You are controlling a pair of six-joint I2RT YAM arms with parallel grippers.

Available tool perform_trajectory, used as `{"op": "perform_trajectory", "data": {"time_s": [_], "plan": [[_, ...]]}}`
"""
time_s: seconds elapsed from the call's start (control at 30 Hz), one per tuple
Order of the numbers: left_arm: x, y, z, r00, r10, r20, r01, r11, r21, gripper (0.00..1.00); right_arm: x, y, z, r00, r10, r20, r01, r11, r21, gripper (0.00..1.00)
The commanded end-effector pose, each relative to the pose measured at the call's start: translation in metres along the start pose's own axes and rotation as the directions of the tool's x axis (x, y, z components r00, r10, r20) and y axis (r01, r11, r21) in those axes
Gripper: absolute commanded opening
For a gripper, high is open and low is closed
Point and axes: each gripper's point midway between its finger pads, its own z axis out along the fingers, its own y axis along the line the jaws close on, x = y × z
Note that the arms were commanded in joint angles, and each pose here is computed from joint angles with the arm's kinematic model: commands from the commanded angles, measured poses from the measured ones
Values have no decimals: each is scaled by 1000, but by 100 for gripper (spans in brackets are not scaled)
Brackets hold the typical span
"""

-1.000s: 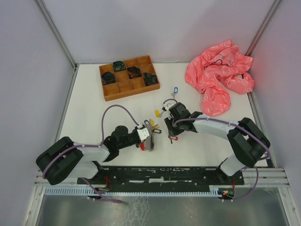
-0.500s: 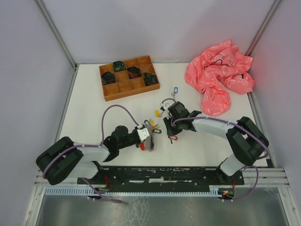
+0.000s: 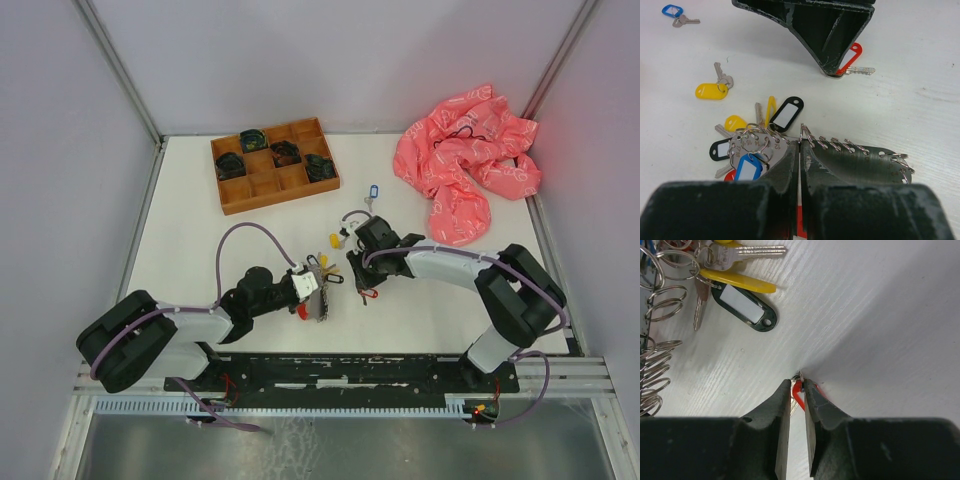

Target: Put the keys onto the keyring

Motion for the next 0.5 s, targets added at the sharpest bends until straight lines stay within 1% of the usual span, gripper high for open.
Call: {"op": "perform_trajectory", "data": {"time_s": [0.0,0.23,0.47], "plan": [[-24,12,5,998,11,66,-9,1000,-28,3,-18,4,0,999,-2,32,2,1000,-12,24],[-23,11,6,998,10,65,-8,1000,-23,3,-19,4,-2,1000,-3,29,4,1000,-9,22],[-23,11,6,998,10,62,-9,1000,-21,3,-18,1,-4,1000,-6,12,5,1000,8,17]]}}
